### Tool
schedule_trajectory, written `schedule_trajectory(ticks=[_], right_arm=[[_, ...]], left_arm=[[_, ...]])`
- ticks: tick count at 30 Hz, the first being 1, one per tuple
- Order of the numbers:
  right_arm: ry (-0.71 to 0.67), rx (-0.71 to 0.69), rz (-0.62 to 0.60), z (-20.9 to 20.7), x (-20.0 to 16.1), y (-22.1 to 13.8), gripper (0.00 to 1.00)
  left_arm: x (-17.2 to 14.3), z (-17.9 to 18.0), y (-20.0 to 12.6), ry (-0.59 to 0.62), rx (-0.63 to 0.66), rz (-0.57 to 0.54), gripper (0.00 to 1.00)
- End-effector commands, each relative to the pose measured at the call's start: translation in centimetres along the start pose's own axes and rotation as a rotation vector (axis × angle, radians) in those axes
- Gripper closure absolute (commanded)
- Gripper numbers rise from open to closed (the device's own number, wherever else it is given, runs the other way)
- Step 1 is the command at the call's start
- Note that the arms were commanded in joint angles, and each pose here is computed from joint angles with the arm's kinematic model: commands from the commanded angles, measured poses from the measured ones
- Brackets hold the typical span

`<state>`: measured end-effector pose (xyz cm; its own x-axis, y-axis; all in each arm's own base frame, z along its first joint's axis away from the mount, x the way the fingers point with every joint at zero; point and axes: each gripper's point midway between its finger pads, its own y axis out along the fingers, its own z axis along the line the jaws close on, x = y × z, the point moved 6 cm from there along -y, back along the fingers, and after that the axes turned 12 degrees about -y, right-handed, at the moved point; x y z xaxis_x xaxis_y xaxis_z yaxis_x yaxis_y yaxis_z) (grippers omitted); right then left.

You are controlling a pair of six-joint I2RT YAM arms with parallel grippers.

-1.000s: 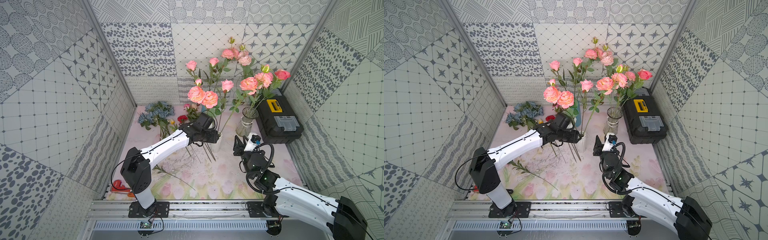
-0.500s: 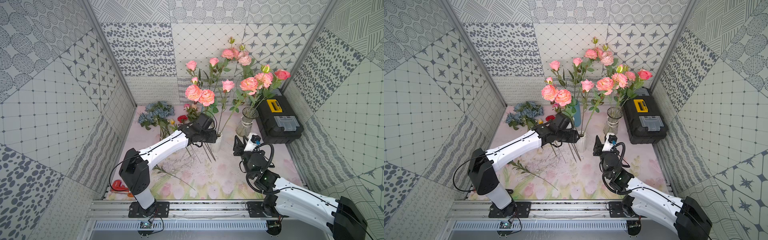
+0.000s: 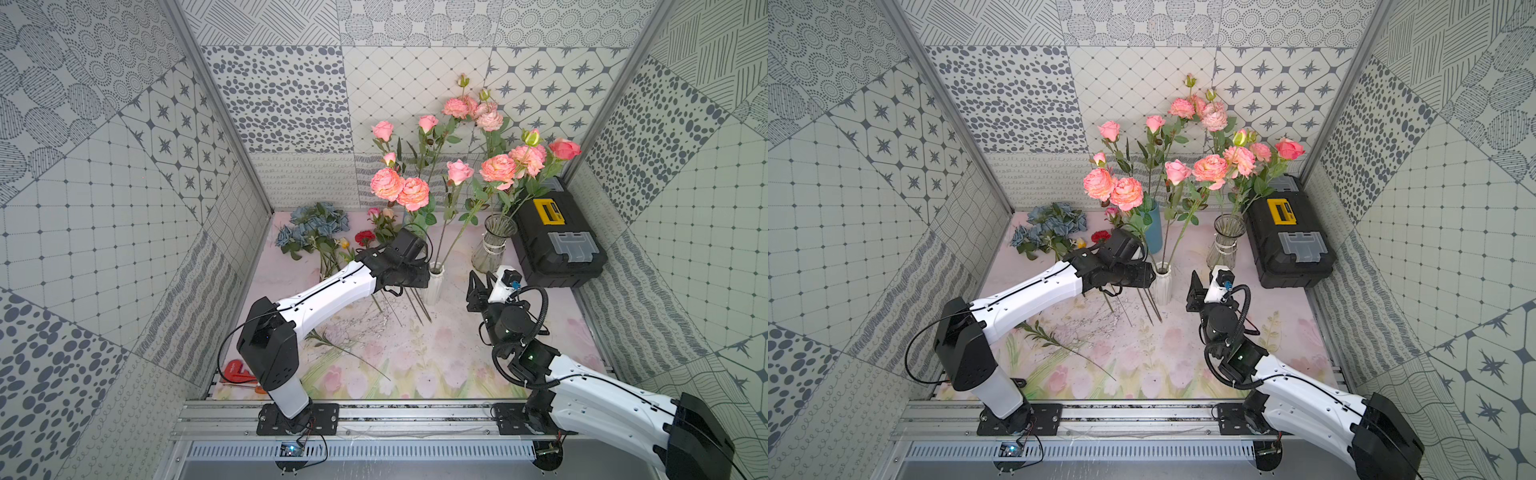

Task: Place the pink flowers into the vase
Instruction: Reset both arms

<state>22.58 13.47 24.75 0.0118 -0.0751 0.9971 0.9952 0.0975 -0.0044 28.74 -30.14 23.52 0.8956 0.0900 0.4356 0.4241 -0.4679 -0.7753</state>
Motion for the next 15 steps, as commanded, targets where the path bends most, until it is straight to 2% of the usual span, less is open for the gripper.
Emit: schedule_trajectory(ticks=[1,15], right_arm=[[0.022,-0.008,-0.02,0.0,0.4,-0.1,0.51],[-0.006,-0.023,-0.01,-0.1,0.2,0.0,0.5]], left_arm=[[-0.3,0.6,-0.3,-0.015,0.042,-0.004,0.43],[-0.6,1.7,-1.5,-0.039,0.075,-0.036,0.43]])
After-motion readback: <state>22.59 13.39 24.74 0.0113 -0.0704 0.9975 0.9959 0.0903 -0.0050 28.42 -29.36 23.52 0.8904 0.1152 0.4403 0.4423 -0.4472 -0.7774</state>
